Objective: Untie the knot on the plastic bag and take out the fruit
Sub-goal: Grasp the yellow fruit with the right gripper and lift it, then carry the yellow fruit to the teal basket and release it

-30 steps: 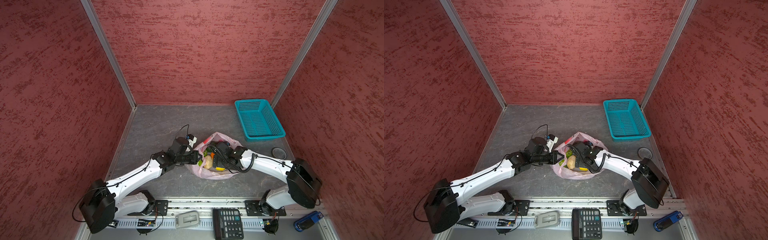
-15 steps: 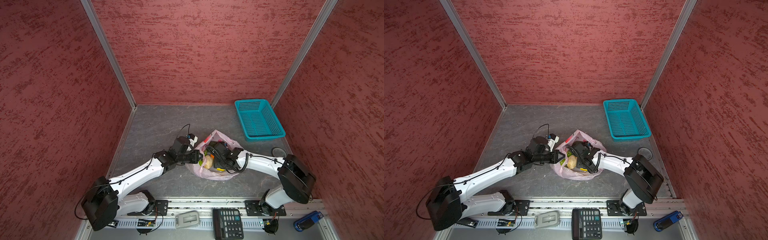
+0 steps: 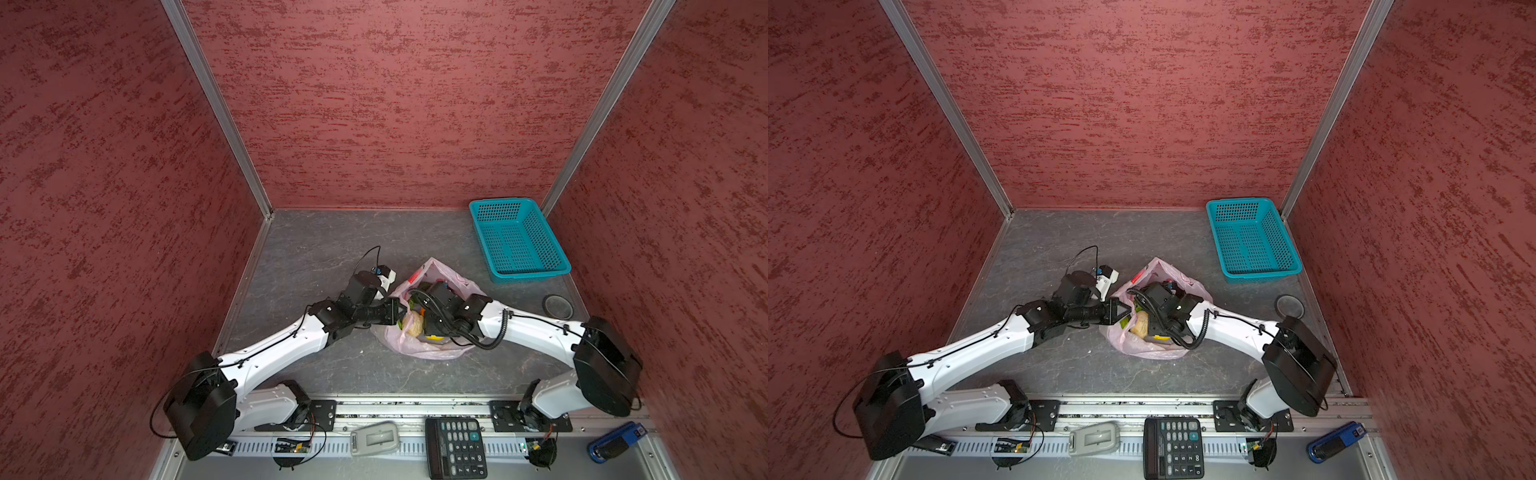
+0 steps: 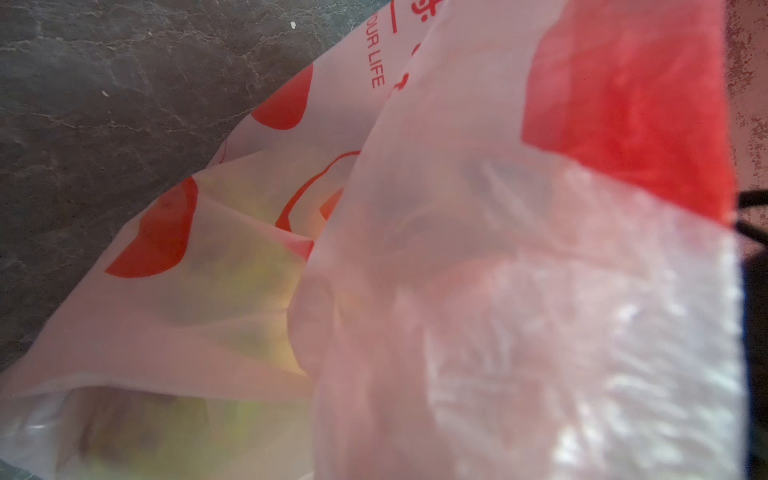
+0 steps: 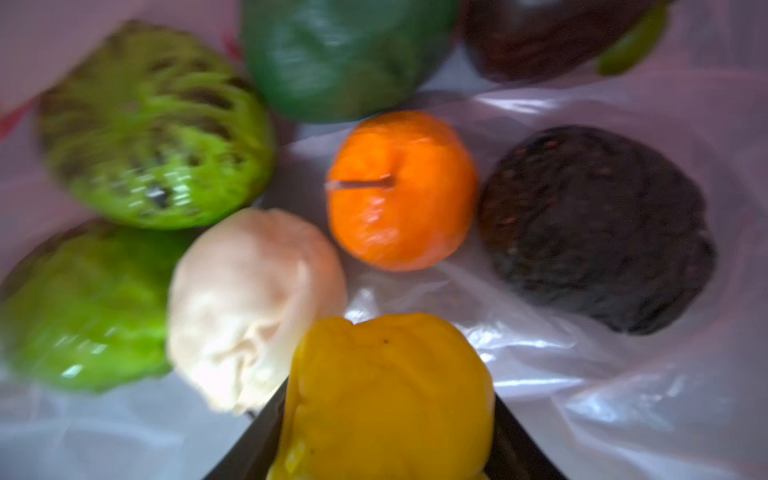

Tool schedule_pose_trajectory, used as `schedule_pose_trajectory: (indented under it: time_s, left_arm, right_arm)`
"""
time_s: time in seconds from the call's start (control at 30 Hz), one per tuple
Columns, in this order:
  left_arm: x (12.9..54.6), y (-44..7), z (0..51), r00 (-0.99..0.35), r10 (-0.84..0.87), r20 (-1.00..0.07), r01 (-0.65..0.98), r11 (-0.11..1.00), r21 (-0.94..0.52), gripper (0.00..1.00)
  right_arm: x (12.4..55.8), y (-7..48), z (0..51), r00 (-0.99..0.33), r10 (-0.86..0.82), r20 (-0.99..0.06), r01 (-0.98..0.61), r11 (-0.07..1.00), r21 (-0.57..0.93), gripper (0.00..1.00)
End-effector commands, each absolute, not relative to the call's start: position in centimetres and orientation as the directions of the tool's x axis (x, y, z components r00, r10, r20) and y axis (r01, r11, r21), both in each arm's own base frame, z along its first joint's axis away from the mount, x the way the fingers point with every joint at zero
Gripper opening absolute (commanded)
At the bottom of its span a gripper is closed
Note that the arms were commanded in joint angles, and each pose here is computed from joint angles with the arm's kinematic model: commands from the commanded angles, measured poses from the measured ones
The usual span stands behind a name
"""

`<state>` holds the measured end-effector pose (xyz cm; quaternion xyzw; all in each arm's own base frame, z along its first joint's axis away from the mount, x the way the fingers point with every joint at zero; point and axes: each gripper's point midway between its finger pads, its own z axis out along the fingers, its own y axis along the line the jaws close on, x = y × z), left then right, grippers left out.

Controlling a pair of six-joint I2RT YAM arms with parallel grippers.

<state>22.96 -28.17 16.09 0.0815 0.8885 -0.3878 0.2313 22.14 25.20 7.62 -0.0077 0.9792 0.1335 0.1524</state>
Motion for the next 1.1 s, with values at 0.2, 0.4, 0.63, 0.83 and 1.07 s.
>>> schedule_pose_trajectory:
  time_s: [0.2,0.4,0.63,0.83,1.07]
  left_arm:
    - [23.9,-28.5,17.0,-0.866,-0.056,-0.497,0.331,0.681,-0.654,0.00]
    - [23.9,-28.3,16.8,-0.866,-0.063,-0.496,0.323,0.686,-0.652,0.00]
    - [24.1,-28.2,16.9,-0.862,-0.071,-0.502,0.319,0.694,-0.645,0.00]
    - [24.3,-28.2,16.8,-0.863,-0.077,-0.500,0.313,0.696,-0.647,0.00]
    - [24.4,-28.3,16.8,-0.861,-0.079,-0.503,0.312,0.698,-0.645,0.00]
  right_arm:
    - [21.1,27.2,15.9,-0.929,-0.010,-0.369,-0.149,0.925,0.349,0.42]
    - [21.5,27.8,20.8,-0.902,-0.003,-0.432,-0.195,0.896,0.399,0.41]
    - [22.7,27.0,28.3,-0.842,0.041,-0.538,-0.229,0.876,0.424,0.40]
    - [26.3,22.6,32.8,-0.781,0.174,-0.600,-0.172,0.863,0.474,0.39]
    - [33.2,13.8,33.3,-0.687,0.316,-0.654,-0.010,0.896,0.443,0.39]
